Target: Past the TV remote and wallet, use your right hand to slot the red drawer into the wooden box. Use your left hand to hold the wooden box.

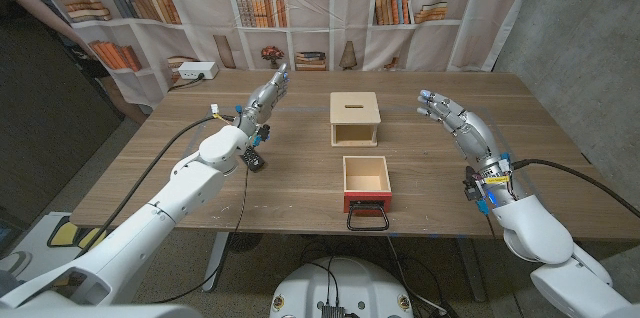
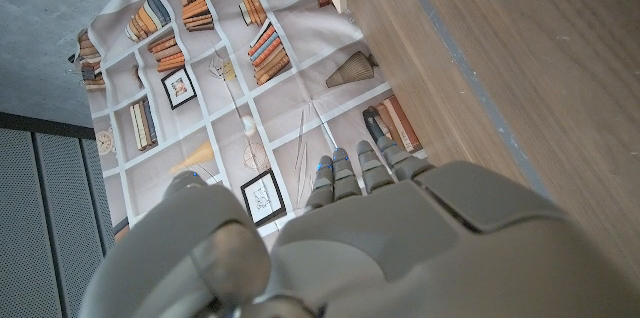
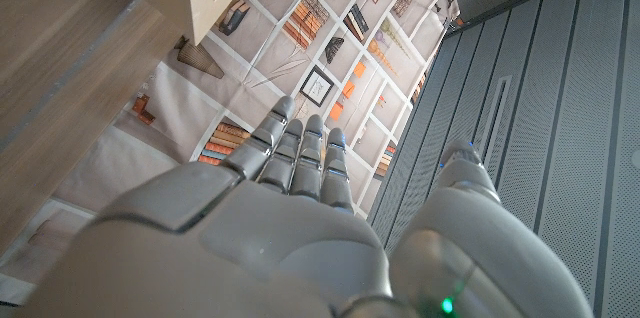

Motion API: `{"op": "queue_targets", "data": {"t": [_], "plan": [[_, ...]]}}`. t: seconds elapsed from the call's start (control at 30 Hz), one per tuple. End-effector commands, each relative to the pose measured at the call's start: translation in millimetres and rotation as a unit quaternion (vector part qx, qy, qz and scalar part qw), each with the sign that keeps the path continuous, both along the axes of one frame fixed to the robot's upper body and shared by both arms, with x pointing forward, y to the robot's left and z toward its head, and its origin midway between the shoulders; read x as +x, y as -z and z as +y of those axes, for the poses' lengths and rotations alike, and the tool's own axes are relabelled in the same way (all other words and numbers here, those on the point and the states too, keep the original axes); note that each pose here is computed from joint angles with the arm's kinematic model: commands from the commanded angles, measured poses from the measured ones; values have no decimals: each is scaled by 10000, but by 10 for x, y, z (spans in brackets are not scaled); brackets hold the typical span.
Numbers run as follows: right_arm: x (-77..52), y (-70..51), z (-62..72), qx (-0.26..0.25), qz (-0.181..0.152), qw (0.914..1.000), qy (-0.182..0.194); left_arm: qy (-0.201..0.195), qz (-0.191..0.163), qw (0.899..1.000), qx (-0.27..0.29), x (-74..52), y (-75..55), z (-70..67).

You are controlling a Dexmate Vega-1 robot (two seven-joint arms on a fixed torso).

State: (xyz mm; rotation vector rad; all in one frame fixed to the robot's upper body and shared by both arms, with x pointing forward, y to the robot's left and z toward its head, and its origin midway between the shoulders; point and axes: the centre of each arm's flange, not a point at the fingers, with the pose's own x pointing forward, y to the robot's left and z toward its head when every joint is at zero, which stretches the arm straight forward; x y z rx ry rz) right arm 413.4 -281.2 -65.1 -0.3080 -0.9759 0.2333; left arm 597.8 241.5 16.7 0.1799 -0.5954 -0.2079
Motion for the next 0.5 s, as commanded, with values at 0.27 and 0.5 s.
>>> {"op": "queue_targets", "data": {"t": [0.27, 0.5], "plan": [[-462, 211, 513, -327, -102, 9927, 1160, 359, -131, 9986, 369, -24, -112, 274], [-562, 286, 616, -638, -126, 9855, 1567, 437, -165, 9983, 346, -44, -27, 327]]}}
